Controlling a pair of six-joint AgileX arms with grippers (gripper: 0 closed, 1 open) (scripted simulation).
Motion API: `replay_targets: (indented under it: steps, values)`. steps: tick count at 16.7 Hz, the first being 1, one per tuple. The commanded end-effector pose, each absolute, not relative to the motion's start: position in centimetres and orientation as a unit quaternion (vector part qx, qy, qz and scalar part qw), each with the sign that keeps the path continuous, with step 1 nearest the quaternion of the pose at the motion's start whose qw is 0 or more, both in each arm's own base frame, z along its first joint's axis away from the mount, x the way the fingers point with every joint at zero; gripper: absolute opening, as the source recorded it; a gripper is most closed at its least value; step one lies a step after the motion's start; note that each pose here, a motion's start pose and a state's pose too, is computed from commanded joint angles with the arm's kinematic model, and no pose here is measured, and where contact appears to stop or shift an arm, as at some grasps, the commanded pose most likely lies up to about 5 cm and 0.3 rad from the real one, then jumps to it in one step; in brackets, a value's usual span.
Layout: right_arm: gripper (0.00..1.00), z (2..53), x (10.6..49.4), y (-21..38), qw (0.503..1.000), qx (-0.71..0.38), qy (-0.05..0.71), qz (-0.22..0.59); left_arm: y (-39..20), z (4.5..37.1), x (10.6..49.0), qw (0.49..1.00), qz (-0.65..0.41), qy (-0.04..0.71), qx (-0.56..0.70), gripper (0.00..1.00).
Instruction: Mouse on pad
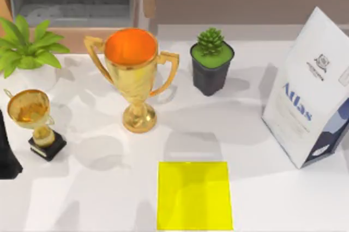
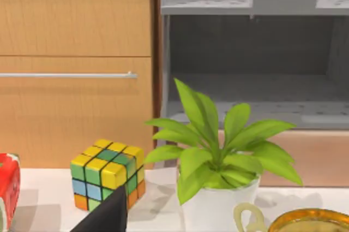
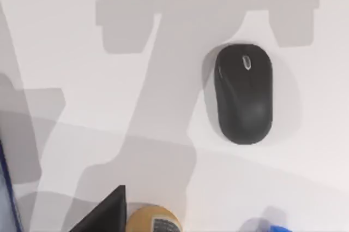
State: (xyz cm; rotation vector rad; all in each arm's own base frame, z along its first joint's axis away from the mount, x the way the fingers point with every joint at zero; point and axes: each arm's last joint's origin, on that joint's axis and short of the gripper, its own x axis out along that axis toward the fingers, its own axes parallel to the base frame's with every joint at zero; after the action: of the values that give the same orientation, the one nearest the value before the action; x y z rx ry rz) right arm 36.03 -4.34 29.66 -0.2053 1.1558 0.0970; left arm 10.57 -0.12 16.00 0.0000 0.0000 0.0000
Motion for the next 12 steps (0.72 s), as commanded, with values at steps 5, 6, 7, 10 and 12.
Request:
replay_targets:
  steps: [5,6,7,10,12]
  values:
    - [1.0,24.0,43.7,-6.7,0.751,-0.103,0.647,0.081,-0.1,16.0,10.6,1.0,0.0,0.0,0.0,1.0]
    - [1.0,23.0,44.5,-7.0,0.738,-0.103,0.661,0.087,-0.1,16.0,10.6,1.0,0.0,0.0,0.0,1.0]
    - [1.0,22.1,45.1,-7.4,0.726,-0.104,0.673,0.092,-0.1,16.0,10.6,1.0,0.0,0.0,0.0,1.0]
    - [1.0,20.4,46.1,-8.0,0.703,-0.104,0.696,0.101,-0.1,16.0,10.6,1.0,0.0,0.0,0.0,1.0]
    - [1.0,20.2,46.2,-8.0,0.7,-0.104,0.699,0.103,-0.1,16.0,10.6,1.0,0.0,0.0,0.0,1.0]
